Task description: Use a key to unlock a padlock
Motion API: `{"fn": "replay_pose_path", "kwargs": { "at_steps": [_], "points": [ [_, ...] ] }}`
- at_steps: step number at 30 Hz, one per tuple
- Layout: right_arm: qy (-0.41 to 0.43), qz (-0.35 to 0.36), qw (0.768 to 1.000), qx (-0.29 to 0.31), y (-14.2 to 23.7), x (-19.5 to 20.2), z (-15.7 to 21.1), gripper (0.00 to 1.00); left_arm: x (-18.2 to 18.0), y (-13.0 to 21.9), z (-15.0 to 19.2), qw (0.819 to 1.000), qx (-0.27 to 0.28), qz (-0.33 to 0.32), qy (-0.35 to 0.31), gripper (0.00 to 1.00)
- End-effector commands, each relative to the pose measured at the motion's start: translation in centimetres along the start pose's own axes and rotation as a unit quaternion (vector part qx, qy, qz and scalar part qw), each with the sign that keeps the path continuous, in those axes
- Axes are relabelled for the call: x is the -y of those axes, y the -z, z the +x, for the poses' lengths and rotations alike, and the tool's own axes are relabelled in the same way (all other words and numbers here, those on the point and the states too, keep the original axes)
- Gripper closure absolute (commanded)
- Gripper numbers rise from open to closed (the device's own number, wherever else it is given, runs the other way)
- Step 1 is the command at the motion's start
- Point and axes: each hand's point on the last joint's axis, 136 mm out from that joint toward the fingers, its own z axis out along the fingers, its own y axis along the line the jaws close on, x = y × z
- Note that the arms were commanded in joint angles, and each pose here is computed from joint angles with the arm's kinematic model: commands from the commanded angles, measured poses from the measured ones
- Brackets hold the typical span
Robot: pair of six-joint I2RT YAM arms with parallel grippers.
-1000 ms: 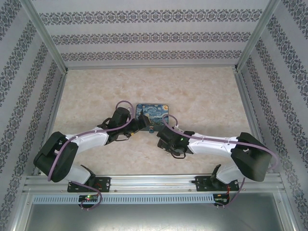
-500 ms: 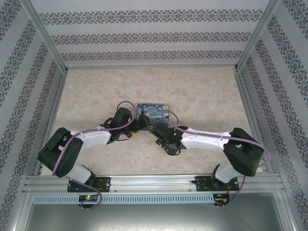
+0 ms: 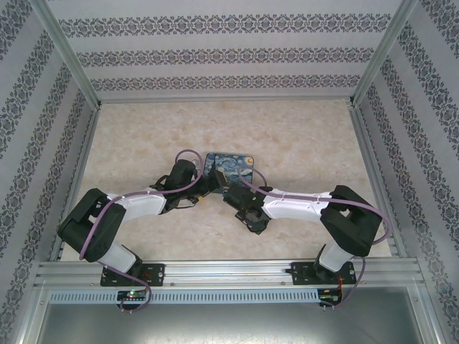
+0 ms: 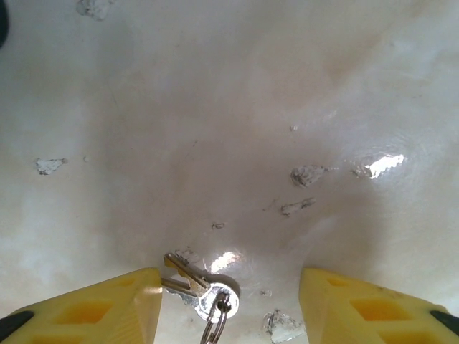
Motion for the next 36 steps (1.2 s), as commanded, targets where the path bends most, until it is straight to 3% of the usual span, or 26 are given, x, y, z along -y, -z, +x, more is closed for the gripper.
{"fn": "replay_pose_path", "kwargs": {
  "at_steps": [1,14,22,36],
  "points": [
    [0.000,0.022,1.000,-0.007,-1.1,0.5,0.7,0.48,1.6,0.4,0.3,0.999,0.001,0.036,0.000,0.00],
    [0.016,0.013,0.999,-0.032,-2.9,-0.8,1.7,0.75,2.8,4.3,-0.2,0.998,0.036,0.040,-0.013,0.00],
    [0.031,-0.007,0.999,-0.032,-3.4,-0.8,1.4,1.00,3.0,5.4,-0.2,0.998,0.043,0.037,-0.017,0.00],
    [0.081,-0.089,0.993,0.006,-0.7,-1.5,-0.9,1.00,1.6,4.3,0.9,1.000,0.018,0.014,-0.009,0.00]
  ]
}}
